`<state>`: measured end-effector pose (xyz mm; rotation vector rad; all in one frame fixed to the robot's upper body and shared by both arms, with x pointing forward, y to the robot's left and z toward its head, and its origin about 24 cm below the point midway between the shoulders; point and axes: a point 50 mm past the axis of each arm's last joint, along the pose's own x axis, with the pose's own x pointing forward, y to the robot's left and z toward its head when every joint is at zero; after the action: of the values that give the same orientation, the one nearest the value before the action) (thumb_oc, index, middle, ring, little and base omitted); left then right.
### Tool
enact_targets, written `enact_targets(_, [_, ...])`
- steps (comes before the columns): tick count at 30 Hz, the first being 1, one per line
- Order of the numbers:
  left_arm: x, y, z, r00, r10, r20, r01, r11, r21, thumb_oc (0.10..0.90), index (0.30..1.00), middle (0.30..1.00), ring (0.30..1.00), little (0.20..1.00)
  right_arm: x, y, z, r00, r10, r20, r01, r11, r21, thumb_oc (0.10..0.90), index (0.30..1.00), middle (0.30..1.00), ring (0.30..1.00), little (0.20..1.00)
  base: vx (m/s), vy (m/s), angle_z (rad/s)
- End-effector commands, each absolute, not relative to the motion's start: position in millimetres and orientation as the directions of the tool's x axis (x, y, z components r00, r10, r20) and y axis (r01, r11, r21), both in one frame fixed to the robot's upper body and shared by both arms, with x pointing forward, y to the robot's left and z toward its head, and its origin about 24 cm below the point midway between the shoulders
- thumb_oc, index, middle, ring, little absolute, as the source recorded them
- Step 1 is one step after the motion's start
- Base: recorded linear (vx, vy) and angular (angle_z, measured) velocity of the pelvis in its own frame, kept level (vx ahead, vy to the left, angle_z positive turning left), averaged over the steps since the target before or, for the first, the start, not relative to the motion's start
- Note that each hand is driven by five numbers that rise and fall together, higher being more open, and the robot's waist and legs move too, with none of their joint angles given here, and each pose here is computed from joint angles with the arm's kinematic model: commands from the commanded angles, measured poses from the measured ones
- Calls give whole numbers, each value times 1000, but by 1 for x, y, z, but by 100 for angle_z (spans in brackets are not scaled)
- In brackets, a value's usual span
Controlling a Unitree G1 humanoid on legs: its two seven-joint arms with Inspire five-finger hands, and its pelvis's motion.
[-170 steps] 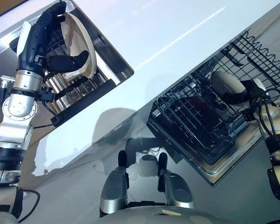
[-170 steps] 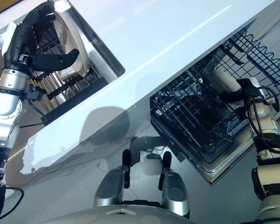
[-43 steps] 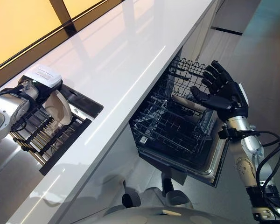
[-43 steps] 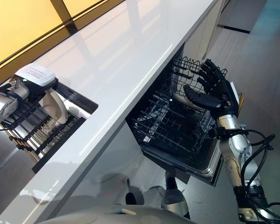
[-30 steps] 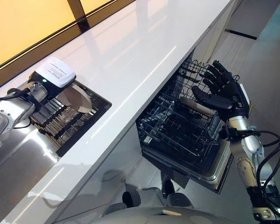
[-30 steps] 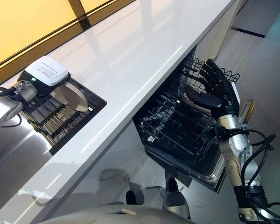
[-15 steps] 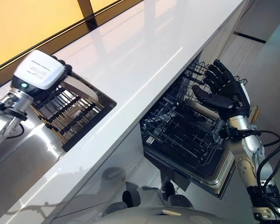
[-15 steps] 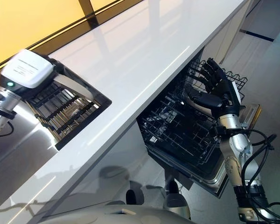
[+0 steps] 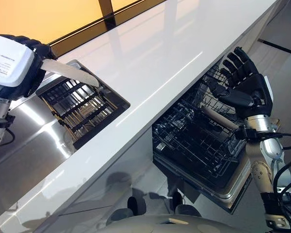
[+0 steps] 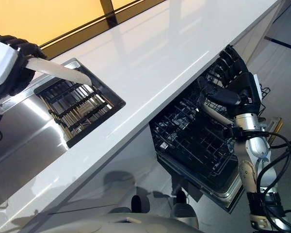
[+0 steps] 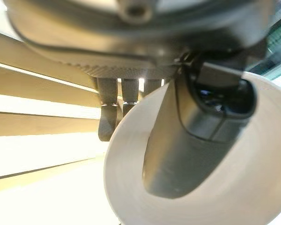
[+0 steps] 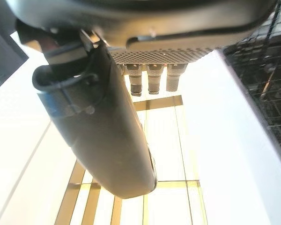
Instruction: Pick up plates and place into dishwasher.
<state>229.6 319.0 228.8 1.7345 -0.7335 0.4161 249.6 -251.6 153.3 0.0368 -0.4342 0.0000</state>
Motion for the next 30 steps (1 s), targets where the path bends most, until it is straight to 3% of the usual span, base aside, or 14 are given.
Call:
enact_targets(1, [218,316,290,450,-220,866,-888,-9,459,100,300,300,300,200,239,-230,230,658,170,734,-60,983,-174,800,900,900,900,900,6,-27,11])
enact_targets(12, [237,257,285,418,-296,859,-779,369,506,100,300,300,300,200,242,-187,248,574,471,670,-53,838,-544,800,900,900,900,900,8,-16,9])
enact_targets(30, [255,202,273,443,-414,795,-588,535,606,100,300,300,300,200,248,-140,256,469,634,615,-165,747,-644,800,900,900,900,900,5,-1,0])
